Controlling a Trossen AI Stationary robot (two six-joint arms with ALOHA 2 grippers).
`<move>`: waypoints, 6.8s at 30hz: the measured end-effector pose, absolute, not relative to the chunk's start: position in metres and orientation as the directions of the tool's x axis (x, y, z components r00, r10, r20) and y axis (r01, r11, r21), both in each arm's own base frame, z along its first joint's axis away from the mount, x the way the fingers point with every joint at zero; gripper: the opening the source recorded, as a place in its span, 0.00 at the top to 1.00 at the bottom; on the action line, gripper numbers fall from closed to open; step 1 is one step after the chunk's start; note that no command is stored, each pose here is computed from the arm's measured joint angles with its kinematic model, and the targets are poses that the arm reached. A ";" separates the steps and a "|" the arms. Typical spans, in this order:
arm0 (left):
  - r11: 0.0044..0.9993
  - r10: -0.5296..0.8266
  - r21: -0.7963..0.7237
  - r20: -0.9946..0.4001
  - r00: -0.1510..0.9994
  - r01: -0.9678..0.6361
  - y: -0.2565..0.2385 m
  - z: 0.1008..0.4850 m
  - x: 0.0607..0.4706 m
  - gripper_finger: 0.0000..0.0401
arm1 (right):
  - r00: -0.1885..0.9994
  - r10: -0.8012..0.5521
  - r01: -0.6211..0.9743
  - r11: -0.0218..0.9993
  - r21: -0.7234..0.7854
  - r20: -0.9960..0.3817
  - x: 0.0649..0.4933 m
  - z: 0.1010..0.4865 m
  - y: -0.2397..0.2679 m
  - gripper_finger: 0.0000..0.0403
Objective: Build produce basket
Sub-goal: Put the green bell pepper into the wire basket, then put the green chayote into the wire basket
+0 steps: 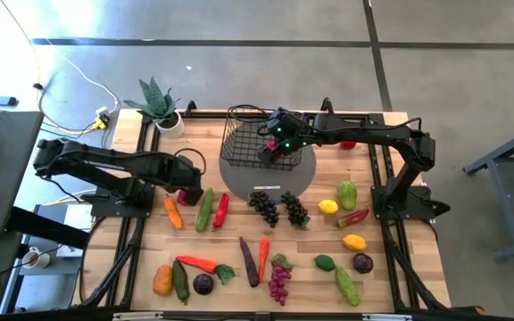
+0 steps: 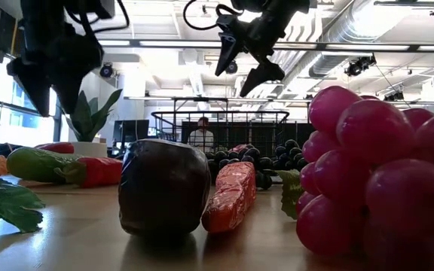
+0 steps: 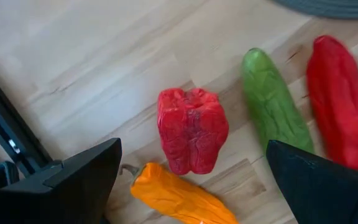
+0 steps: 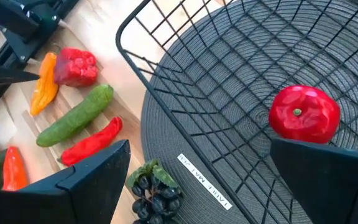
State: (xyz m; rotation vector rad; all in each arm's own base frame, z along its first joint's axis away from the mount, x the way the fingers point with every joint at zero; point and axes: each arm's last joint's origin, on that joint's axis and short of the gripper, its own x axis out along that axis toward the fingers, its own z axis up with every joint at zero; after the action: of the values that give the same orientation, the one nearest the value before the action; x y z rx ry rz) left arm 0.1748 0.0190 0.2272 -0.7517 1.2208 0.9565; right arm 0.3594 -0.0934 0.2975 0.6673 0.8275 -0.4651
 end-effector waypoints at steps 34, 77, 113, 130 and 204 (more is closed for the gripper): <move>0.370 0.102 0.138 -0.989 -0.108 -0.919 0.023 0.154 0.197 0.05 | 0.593 -0.115 0.604 0.718 0.345 -0.797 0.359 0.297 -0.093 0.08; 0.627 0.218 -0.356 -0.774 0.595 -0.693 0.021 0.239 0.177 0.48 | 0.624 -0.286 0.703 0.611 0.363 -0.727 0.318 0.351 -0.065 0.08; 0.728 0.534 -0.150 -0.489 0.690 -0.669 0.165 0.278 0.230 0.48 | 0.570 -0.418 0.764 0.587 0.269 -0.707 0.316 0.351 -0.070 0.08; 0.691 0.518 -0.148 -0.582 0.627 -0.708 0.194 0.248 0.254 0.48 | 0.570 -0.418 0.751 0.615 0.242 -0.708 0.317 0.351 -0.070 0.08; 0.801 0.287 -0.340 -0.504 0.815 -0.492 0.151 0.289 0.245 0.26 | 0.070 -0.373 0.922 0.378 -0.082 -0.925 0.230 0.337 0.018 0.08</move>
State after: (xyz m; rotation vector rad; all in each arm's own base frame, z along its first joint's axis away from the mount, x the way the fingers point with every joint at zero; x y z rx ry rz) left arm 0.2446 0.1508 0.2887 -0.4808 0.4504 0.4330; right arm 0.2299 0.0175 0.3367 0.6385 1.0890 -1.0808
